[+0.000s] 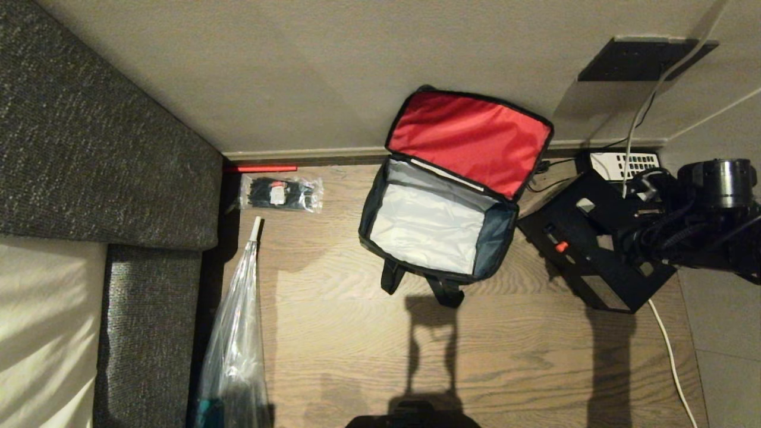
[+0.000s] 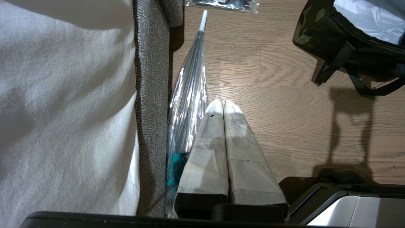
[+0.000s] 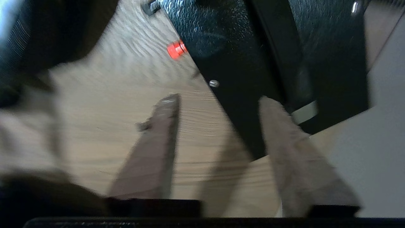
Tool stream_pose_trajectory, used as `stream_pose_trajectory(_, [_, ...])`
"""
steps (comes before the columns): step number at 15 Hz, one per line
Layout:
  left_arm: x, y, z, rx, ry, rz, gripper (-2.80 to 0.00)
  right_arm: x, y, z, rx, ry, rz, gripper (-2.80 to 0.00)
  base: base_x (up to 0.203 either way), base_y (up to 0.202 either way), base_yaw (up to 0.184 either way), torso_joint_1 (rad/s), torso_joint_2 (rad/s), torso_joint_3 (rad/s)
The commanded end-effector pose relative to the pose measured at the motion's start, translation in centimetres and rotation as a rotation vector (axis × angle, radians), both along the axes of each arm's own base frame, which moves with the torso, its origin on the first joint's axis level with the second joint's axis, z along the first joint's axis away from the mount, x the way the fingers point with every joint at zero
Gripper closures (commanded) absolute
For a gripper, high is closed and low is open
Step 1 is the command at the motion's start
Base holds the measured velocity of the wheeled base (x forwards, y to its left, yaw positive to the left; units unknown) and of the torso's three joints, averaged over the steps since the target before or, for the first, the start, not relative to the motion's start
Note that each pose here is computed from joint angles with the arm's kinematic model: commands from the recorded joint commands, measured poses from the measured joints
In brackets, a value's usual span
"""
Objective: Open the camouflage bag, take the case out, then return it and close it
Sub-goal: Grip the handle again
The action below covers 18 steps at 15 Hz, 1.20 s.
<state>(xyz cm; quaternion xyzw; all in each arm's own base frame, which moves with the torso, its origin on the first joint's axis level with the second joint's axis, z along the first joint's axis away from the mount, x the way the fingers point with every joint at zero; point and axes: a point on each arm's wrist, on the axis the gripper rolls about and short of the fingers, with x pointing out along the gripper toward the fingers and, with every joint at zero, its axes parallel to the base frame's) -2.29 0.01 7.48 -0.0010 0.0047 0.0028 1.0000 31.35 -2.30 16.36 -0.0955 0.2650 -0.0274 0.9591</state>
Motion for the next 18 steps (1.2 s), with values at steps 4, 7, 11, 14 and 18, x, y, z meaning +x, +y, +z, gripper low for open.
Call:
stream_pose_trajectory(4, [0.0, 0.0, 0.0, -0.001, -0.002, 0.001, 0.00, -0.3, -0.1, -3.0, -0.358, -0.103, 0.131, -2.80, 0.000, 0.000, 0.000, 0.000, 0.00, 0.000])
stream_pose_trajectory(7, [0.0, 0.0, 0.0, 0.000, -0.002, 0.001, 0.00, 0.8, -0.6, -4.4, -0.604, -0.145, 0.013, -2.80, 0.000, 0.000, 0.000, 0.000, 0.00, 0.000])
stream_pose_trajectory(11, [0.0, 0.0, 0.0, 0.000, -0.002, 0.001, 0.00, 1.7, -1.0, -6.0, -0.913, -0.126, -0.114, -2.80, 0.000, 0.000, 0.000, 0.000, 0.00, 0.000])
stream_pose_trajectory(14, [0.0, 0.0, 0.0, -0.001, -0.002, 0.001, 0.00, 3.0, -0.6, -7.1, -0.931, -0.066, -0.210, -2.80, 0.000, 0.000, 0.000, 0.000, 0.00, 0.000])
stream_pose_trajectory(18, [0.0, 0.0, 0.0, -0.001, -0.002, 0.001, 0.00, 4.4, 1.4, -7.6, -0.895, -0.102, -0.228, -2.80, 0.000, 0.000, 0.000, 0.000, 0.00, 0.000])
